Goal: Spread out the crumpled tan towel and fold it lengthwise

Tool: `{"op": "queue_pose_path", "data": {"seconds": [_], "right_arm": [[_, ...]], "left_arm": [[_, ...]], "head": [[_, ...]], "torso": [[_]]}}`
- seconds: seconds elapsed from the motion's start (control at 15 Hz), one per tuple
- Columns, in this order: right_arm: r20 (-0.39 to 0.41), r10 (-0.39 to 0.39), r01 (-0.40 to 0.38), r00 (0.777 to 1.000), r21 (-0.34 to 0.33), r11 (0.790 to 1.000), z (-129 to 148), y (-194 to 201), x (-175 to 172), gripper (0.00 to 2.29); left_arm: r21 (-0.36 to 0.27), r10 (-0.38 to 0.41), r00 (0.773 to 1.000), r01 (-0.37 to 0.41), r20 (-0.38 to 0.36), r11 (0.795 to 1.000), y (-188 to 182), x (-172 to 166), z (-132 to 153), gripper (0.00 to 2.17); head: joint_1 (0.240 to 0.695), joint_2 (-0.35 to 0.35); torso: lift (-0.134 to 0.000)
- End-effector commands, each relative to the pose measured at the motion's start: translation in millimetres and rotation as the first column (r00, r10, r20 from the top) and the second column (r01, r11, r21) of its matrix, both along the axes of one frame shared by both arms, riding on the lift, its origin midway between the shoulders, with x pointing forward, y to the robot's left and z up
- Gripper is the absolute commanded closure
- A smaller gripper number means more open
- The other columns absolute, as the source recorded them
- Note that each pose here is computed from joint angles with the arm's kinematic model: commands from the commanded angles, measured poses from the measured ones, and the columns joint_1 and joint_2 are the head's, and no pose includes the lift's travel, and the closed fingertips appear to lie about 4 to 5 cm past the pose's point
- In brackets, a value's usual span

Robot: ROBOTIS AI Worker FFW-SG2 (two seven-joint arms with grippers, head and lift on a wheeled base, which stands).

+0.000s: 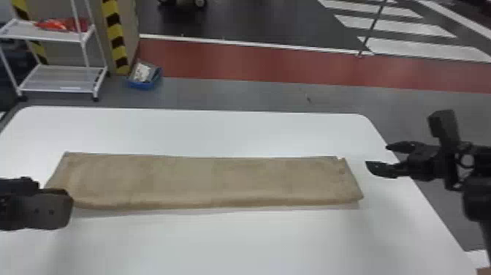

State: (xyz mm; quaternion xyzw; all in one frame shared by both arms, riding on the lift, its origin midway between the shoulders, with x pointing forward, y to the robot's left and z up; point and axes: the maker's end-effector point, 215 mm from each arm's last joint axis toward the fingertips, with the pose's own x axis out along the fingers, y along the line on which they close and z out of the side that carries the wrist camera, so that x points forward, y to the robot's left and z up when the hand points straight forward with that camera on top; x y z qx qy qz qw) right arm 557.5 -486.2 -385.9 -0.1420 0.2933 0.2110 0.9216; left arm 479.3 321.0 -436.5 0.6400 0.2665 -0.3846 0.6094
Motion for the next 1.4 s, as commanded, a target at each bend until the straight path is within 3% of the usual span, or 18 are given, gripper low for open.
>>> {"op": "queue_pose_path", "data": {"seconds": [0.0,0.07,0.13,0.2,0.27,0.33,0.53,0.73,0.8,0.87,1.07,1.13,1.27,1.33], "right_arm": [[0.006,0.021,-0.021,1.0,0.007,1.0,4,12,8,0.07],[-0.003,0.015,-0.015,1.0,0.024,1.0,1,15,7,0.07],[-0.011,0.017,-0.017,1.0,0.035,0.999,-1,20,7,0.07],[-0.031,0.005,-0.003,1.0,0.061,0.998,-7,24,5,0.07],[-0.056,-0.013,0.019,0.998,0.1,0.995,-11,28,4,0.07],[-0.091,-0.045,0.058,0.995,0.146,0.988,-15,30,0,0.07],[-0.199,-0.123,0.17,0.972,0.24,0.956,-23,40,-15,0.08],[-0.243,-0.162,0.226,0.956,0.267,0.937,-19,42,-22,0.08],[-0.254,-0.166,0.236,0.953,0.273,0.933,-19,43,-24,0.08],[-0.265,-0.175,0.249,0.948,0.28,0.927,-22,45,-26,0.08],[-0.274,-0.183,0.266,0.944,0.303,0.915,-26,53,-26,0.08],[-0.272,-0.182,0.264,0.945,0.303,0.916,-27,55,-25,0.08],[-0.269,-0.185,0.266,0.945,0.303,0.915,-26,57,-22,0.08],[-0.271,-0.184,0.265,0.945,0.302,0.916,-27,58,-23,0.08]], "left_arm": [[-0.001,0.014,1.0,-0.014,-0.005,1.0,1,-21,5,1.77],[-0.008,0.027,1.0,-0.027,0.001,1.0,-1,-22,8,1.74],[-0.04,0.096,0.995,-0.096,0.009,0.995,7,-20,12,1.45],[-0.082,0.125,0.992,-0.124,0.007,0.989,5,-19,17,1.01],[-0.104,0.127,0.992,-0.124,0.022,0.987,5,-19,25,0.29],[-0.114,0.135,0.99,-0.131,0.031,0.985,4,-19,27,0.0],[-0.221,0.22,0.975,-0.21,0.022,0.952,12,-13,40,0.01],[-0.341,0.252,0.968,-0.232,0.014,0.911,9,-5,62,0.01],[-0.399,0.283,0.959,-0.261,-0.002,0.879,11,0,70,0.02],[-0.462,0.343,0.938,-0.327,-0.053,0.824,20,5,73,0.02],[-0.611,0.463,0.848,-0.514,-0.257,0.602,35,16,59,0.02],[-0.623,0.495,0.815,-0.561,-0.301,0.545,41,20,50,0.02],[-0.638,0.518,0.783,-0.6,-0.344,0.483,45,24,40,0.02],[-0.642,0.526,0.776,-0.605,-0.346,0.47,45,26,37,0.02]], "head": [[0.695,-0.175],[0.695,-0.173],[0.695,-0.169],[0.695,-0.165],[0.695,-0.159],[0.695,-0.149],[0.695,-0.139],[0.695,-0.127],[0.695,-0.126],[0.695,-0.126],[0.695,-0.114],[0.695,-0.098],[0.695,-0.08],[0.695,-0.075]], "torso": [[-0.12],[-0.12],[-0.12],[-0.12],[-0.12],[-0.12],[-0.12],[-0.12],[-0.12],[-0.12],[-0.12],[-0.12],[-0.12],[-0.12]]}}
